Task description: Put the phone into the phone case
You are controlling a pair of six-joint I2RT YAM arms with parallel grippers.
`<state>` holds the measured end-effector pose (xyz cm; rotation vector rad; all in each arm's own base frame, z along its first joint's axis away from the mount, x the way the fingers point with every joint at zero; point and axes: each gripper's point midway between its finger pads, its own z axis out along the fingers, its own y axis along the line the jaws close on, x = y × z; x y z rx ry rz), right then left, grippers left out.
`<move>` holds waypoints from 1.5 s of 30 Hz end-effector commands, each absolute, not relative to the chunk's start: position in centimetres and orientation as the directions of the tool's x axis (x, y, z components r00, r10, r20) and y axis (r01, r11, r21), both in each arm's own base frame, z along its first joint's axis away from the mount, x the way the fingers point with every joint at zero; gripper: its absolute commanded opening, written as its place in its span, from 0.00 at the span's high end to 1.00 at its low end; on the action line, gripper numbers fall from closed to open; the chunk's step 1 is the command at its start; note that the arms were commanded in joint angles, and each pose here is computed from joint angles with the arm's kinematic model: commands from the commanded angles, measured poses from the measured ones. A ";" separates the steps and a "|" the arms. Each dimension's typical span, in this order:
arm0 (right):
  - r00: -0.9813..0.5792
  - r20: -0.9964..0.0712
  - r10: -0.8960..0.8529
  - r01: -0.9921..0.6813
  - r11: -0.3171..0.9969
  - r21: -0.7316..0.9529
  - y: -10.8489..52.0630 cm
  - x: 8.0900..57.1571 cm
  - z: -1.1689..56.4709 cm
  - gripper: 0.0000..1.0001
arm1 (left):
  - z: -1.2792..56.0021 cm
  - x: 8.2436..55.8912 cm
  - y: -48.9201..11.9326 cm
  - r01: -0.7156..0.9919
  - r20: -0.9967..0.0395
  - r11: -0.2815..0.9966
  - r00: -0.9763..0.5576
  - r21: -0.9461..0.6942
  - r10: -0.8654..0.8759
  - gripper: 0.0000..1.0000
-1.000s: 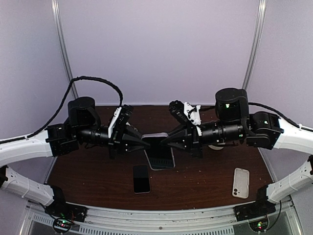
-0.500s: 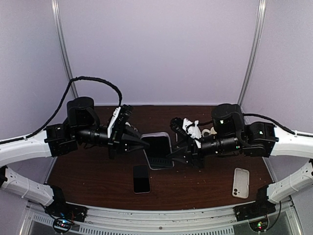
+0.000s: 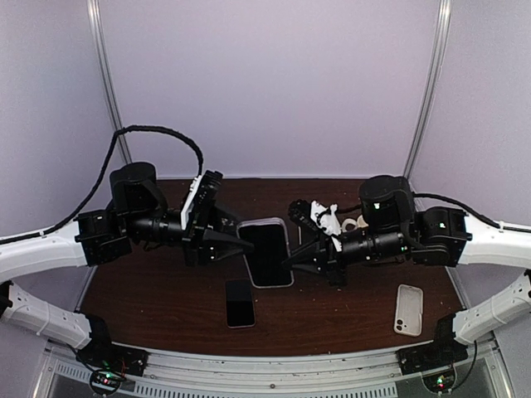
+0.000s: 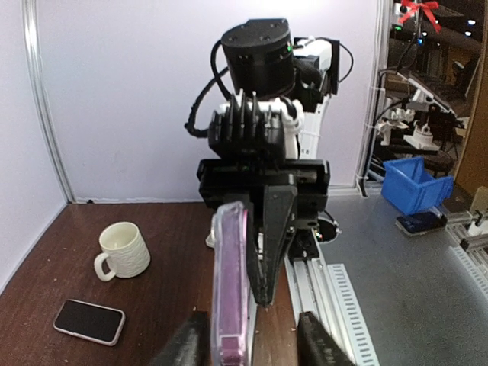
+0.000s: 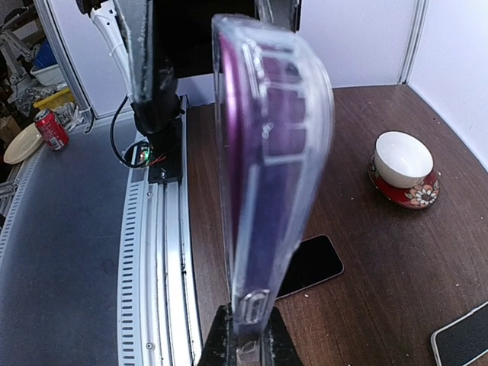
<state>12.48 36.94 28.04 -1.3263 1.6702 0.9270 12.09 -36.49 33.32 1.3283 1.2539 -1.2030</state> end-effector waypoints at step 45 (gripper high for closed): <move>-0.012 -0.992 -0.126 -0.977 0.211 -0.014 35.9 13.3 39.8 0.75 | 35.2 11.1 -37.8 0.995 -1.000 -0.100 0.026 0.027 -0.008 1.00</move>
